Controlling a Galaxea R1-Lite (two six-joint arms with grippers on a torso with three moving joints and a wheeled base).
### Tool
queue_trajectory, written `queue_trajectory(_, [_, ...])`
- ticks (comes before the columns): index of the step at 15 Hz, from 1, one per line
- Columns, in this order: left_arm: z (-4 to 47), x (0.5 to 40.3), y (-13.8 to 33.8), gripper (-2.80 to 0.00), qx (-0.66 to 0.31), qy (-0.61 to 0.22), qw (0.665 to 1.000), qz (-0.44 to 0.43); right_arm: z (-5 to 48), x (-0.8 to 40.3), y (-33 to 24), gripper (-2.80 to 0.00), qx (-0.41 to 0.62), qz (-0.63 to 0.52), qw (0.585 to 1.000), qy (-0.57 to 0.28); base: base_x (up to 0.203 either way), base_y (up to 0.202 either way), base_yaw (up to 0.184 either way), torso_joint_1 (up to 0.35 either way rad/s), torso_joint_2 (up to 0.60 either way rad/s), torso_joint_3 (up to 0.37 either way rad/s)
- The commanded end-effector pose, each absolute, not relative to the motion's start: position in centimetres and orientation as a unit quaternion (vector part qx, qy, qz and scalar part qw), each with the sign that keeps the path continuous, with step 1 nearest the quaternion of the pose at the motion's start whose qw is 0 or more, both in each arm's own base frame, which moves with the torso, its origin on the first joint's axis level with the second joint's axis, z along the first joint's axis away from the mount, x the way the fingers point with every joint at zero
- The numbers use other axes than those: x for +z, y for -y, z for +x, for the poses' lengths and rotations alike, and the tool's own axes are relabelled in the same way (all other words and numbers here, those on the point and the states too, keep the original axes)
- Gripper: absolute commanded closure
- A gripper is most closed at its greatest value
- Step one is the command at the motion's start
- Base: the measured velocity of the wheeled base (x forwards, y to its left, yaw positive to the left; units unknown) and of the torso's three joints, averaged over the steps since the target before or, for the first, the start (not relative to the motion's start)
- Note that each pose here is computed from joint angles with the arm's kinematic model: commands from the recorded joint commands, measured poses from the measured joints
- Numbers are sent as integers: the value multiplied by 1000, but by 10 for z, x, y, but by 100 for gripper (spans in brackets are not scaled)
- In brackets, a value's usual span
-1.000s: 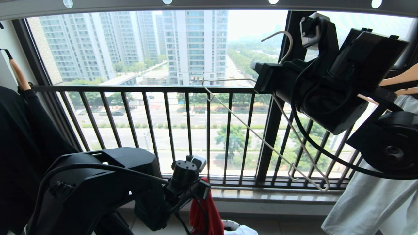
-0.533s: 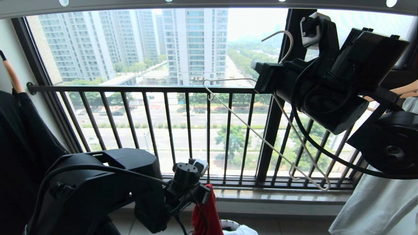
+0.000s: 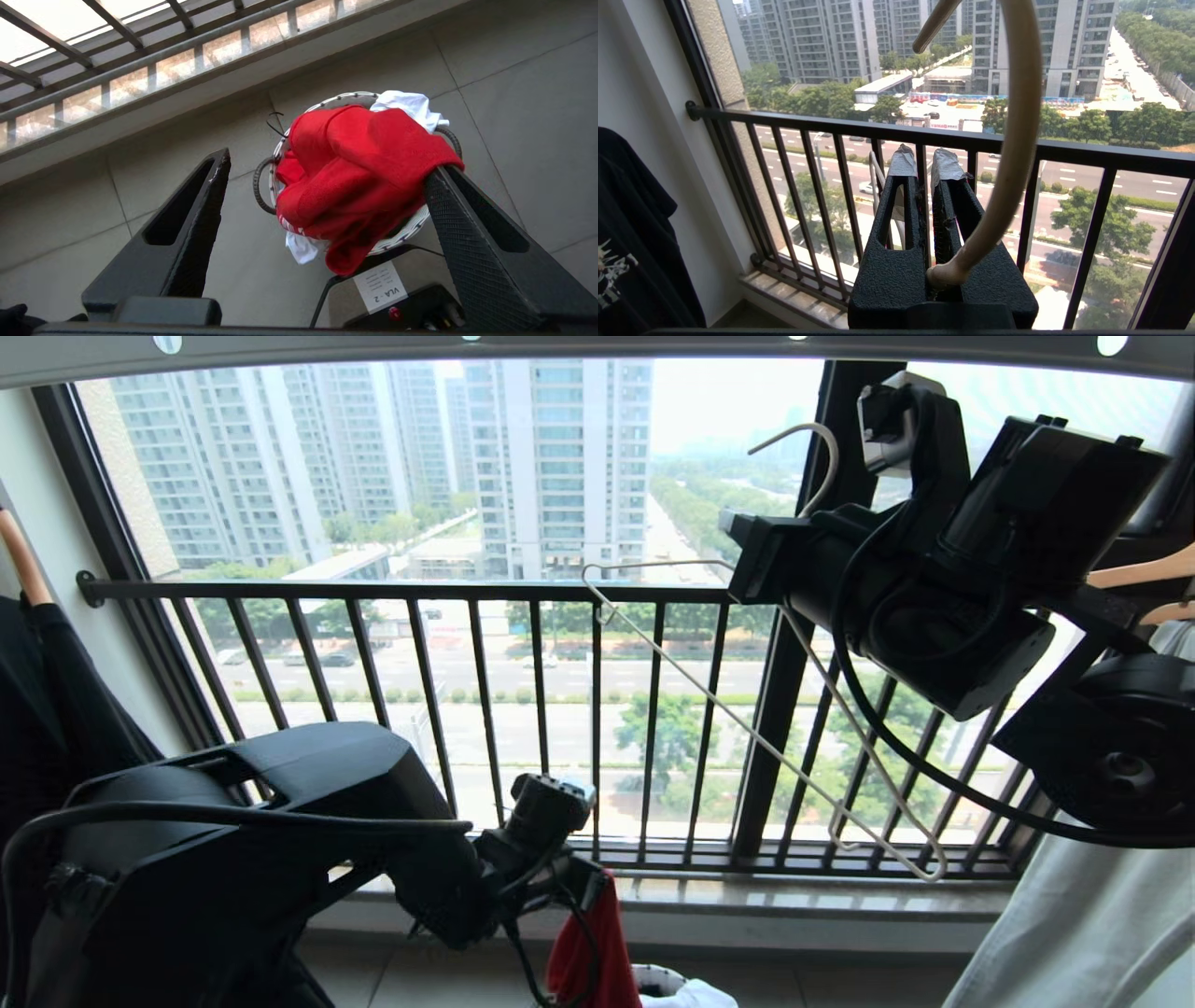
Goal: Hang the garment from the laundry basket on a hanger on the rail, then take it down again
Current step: Put clothes in the basket
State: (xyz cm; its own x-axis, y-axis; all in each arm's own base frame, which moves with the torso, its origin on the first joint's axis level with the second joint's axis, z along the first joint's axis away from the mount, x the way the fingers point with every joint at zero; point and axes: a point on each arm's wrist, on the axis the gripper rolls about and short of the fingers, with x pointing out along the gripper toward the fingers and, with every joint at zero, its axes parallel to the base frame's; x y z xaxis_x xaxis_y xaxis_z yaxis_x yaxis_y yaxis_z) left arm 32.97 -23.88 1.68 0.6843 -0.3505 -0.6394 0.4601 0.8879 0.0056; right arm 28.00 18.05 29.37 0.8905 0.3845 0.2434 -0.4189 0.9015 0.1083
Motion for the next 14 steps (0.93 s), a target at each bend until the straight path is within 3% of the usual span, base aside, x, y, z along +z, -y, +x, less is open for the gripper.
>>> queue_trajectory(1, [333, 35, 246, -280, -207, -368, 904, 66, 281, 293, -181, 0, 206, 80, 969, 110, 0, 0, 0, 0, 0, 0])
queue_trajectory(5, [341, 53, 253, -280, -155, -447, 881, 20, 282, 293, -180, 0, 205, 79, 969, 109, 0, 0, 0, 0, 0, 0])
queue_trajectory(11, [338, 56, 250, -280, -150, -449, 881, 20, 282, 292, -180, 0, 203, 79, 970, 108, 0, 0, 0, 0, 0, 0])
queue_trajectory(12, [338, 57, 250, 0, -150, -448, 881, 21, 282, 292, -180, 0, 204, 79, 970, 108, 0, 0, 0, 0, 0, 0])
queue_trajectory(14, [335, 68, 248, 0, -151, -440, 885, 18, 283, 289, -180, 0, 204, 77, 970, 103, 0, 0, 0, 0, 0, 0])
